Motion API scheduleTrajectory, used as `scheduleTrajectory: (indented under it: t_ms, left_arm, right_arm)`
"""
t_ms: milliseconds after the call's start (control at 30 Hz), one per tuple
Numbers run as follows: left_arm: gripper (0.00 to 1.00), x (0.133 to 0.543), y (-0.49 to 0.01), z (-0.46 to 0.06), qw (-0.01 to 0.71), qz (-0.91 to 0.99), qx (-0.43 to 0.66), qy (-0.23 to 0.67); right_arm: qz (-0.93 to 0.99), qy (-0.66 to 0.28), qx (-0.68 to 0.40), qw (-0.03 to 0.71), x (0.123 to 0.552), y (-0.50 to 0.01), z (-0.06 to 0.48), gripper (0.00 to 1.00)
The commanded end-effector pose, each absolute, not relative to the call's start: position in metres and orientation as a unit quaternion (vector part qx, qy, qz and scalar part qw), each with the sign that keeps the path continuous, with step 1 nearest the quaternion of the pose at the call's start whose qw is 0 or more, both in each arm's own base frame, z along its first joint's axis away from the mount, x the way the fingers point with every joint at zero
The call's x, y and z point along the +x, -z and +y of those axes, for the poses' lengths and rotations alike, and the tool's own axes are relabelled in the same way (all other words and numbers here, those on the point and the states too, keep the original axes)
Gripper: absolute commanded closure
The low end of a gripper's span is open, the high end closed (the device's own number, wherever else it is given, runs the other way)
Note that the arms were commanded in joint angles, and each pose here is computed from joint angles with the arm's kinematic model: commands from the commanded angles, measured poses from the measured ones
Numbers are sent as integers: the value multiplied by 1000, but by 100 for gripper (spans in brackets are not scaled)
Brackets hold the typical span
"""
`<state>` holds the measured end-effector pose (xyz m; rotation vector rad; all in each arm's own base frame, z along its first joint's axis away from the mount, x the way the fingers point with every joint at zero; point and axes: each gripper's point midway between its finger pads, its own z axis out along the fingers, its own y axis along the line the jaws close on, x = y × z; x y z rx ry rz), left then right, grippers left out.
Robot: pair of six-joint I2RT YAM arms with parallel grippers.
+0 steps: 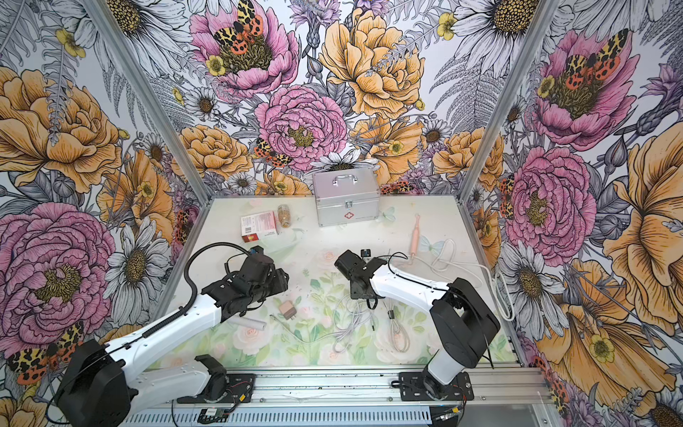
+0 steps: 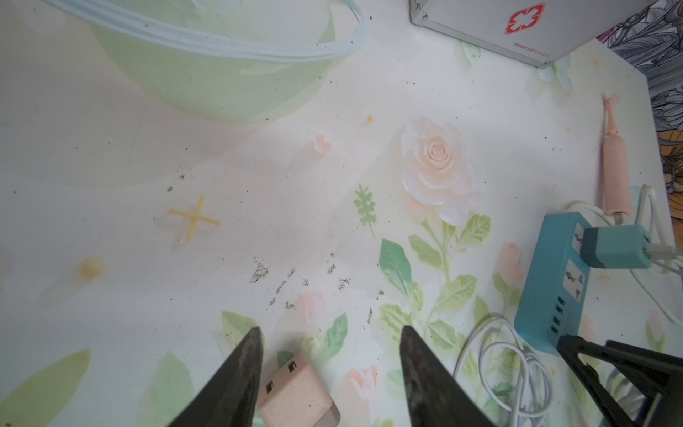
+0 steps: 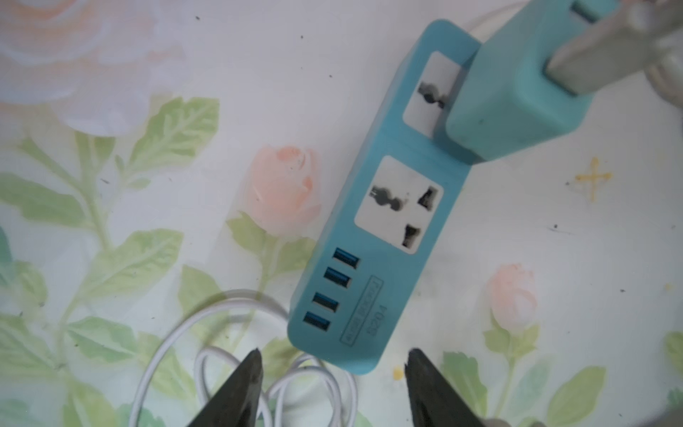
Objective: Charge the electric toothbrush
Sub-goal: Adjust the charging cable at the center of the board.
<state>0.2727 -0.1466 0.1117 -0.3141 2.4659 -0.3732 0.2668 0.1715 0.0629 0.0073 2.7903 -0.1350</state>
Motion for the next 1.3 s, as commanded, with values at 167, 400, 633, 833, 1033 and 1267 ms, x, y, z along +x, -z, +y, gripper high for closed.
scheduleTrajectory:
  t_ms: [167,400,633,833,1033,1267]
  left_arm:
    - [39,254,-93,-156,261,950,-116,124]
    - [35,232,-76,-149,224,960,-140,95]
    - [32,221,-59,-158,199,968,-135,68]
    - [29,216,-47,-162,185,972,-136,52]
    - [29,217,-34,-164,171,976,-130,26]
    - [36,230,-33,-179,174,979,-102,15]
  right_arm:
    - [986,76,-12,148,262,-47,142,37]
    - [990,15,-27,139,262,-47,147,35]
    - [981,-76,-47,174,263,-73,173,32]
    - [972,-119,-45,197,262,-96,180,29]
    - [961,-144,-50,230,269,-124,184,28]
    - [954,-167,-41,245,276,-141,182,28]
